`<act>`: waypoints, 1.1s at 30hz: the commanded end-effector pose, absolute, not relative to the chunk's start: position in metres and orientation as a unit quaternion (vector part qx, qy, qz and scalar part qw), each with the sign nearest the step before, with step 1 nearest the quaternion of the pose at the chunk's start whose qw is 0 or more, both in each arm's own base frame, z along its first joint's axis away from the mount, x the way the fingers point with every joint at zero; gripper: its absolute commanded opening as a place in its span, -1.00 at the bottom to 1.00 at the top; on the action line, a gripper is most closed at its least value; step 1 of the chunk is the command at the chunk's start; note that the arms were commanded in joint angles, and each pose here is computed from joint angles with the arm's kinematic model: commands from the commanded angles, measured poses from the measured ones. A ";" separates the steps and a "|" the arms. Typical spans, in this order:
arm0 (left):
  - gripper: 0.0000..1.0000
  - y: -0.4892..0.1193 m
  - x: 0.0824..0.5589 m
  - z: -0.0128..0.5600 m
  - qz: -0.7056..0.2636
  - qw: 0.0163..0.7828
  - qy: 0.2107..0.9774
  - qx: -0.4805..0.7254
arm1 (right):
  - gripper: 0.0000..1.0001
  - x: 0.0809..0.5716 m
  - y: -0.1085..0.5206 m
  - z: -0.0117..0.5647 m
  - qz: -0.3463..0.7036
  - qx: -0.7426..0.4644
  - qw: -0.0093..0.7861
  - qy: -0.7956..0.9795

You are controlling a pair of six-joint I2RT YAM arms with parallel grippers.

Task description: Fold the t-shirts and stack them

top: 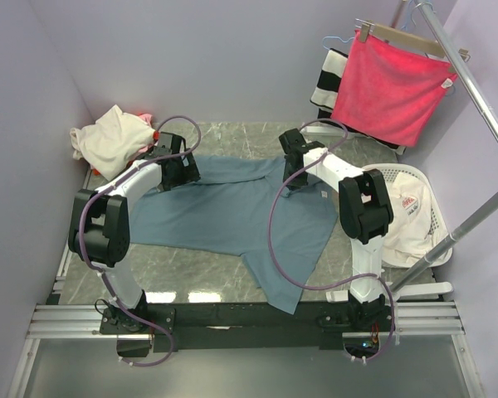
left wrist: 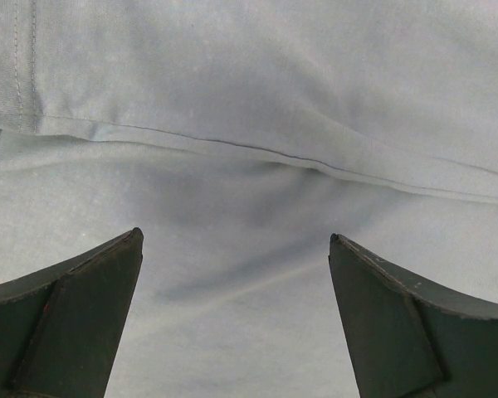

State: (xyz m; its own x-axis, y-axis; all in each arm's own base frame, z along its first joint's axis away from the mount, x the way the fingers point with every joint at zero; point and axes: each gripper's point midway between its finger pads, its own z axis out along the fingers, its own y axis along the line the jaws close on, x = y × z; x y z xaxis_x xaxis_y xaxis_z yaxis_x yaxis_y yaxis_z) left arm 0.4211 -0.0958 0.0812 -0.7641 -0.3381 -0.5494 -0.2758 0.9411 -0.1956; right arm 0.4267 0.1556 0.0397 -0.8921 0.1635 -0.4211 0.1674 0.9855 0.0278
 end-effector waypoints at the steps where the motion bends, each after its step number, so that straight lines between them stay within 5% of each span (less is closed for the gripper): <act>1: 0.99 -0.098 0.423 0.093 -0.058 0.313 0.936 -0.150 | -0.96 0.423 0.156 0.056 -0.006 0.090 0.240 0.967; 21: 0.99 -0.103 0.420 0.084 -0.062 0.299 0.941 -0.142 | -1.00 0.356 0.185 0.064 -0.020 0.068 0.237 0.969; 29: 0.99 -0.106 0.421 0.079 -0.061 0.290 0.945 -0.136 | 0.03 0.347 0.183 0.075 -0.012 0.068 0.254 0.965; 33: 0.99 -0.105 0.421 0.081 -0.059 0.293 0.944 -0.137 | 0.20 0.355 0.139 0.092 -0.076 0.100 0.292 0.948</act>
